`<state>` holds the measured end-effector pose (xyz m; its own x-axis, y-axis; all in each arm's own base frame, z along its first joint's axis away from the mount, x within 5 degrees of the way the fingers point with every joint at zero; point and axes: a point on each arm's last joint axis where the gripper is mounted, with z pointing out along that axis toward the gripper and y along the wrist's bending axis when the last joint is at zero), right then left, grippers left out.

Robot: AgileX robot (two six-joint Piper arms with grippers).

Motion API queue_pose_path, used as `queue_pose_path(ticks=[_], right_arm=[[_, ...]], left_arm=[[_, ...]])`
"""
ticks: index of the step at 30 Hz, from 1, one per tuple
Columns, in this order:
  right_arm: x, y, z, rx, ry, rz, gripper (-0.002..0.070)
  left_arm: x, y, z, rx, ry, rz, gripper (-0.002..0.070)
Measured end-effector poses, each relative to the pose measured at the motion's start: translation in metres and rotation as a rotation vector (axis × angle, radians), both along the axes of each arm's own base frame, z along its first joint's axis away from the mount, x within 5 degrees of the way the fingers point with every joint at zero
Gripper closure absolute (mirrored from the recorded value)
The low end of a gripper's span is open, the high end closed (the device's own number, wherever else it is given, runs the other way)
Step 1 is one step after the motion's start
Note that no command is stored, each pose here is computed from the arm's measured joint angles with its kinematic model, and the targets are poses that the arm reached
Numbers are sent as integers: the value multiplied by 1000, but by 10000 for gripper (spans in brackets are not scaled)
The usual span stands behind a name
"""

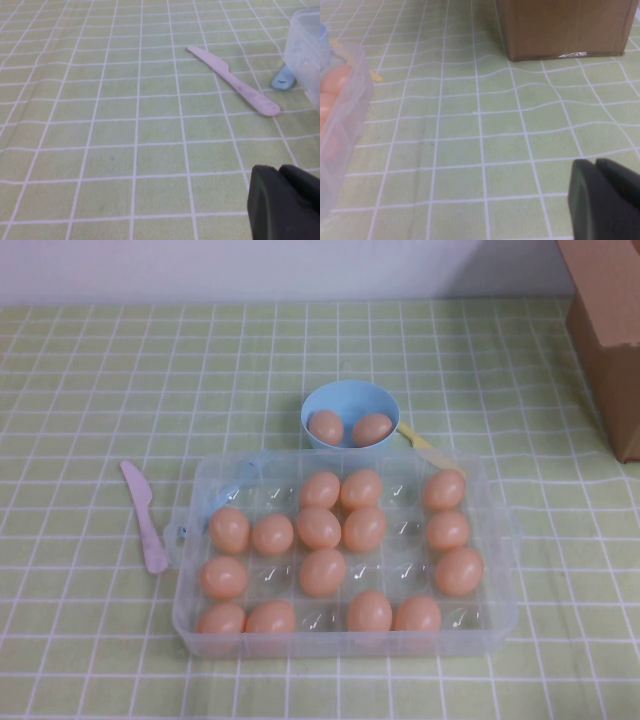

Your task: Take an egg out of the egg box

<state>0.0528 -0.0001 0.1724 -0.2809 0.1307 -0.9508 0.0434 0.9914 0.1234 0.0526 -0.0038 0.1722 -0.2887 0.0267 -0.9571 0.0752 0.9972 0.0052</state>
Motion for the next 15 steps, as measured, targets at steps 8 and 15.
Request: queue_pose_path(ticks=[8,15], right_arm=[[0,0,0,0,0,0,695],[0,0,0,0,0,0,695]], left_arm=[[0,-1,1,-57,-8,7,680],[3,-6,15,-562,-111,57,680]])
